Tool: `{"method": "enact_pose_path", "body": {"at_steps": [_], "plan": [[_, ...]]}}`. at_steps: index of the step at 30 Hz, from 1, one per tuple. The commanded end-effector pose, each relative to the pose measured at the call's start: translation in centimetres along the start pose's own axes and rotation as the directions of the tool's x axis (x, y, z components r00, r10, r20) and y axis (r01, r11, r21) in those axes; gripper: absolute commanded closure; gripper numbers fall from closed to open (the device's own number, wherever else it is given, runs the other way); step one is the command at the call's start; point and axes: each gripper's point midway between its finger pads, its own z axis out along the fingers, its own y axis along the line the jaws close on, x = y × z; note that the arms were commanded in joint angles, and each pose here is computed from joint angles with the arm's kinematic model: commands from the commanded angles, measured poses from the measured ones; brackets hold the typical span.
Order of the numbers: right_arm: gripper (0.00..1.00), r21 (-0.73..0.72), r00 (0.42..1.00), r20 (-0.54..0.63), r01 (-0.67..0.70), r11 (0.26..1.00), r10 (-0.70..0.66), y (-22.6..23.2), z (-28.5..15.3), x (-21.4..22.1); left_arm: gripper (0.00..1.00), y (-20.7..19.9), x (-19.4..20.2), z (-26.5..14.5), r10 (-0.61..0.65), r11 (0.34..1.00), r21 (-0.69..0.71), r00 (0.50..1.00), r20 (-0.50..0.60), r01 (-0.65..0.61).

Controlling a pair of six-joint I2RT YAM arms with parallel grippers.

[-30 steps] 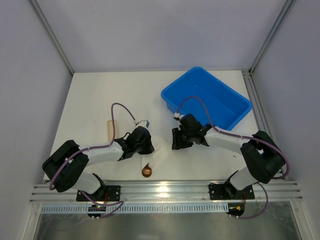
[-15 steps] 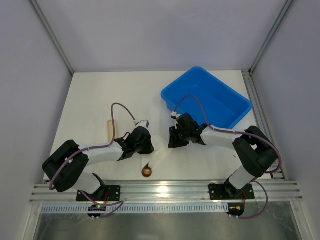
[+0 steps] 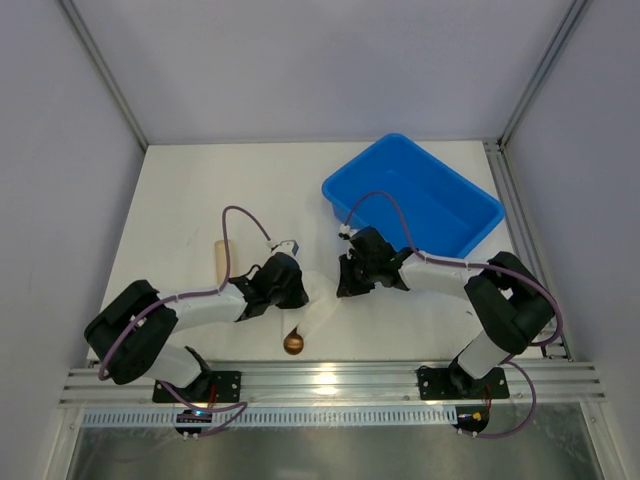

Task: Place the utensils on the paper napkin and roll it up
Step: Roll the napkin at the center of the board.

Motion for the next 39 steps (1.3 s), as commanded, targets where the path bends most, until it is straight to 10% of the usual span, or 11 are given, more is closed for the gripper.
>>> {"method": "enact_pose_path", "body": {"at_steps": [1, 39], "plan": [[0.94, -0.064, 0.998, 0.057, 0.028, 0.998, -0.025, 2.4, -0.2, -2.6, 0.92, 0.1, 0.2, -0.1, -0.009, 1.0, 0.003, 1.0, -0.01, 0.009], [0.96, -0.304, 0.999, 0.031, 0.046, 0.952, -0.039, 11.3, 0.9, -5.3, 0.93, 0.5, -0.3, -1.7, -0.028, 1.0, 0.002, 0.999, 0.043, 0.028]]}}
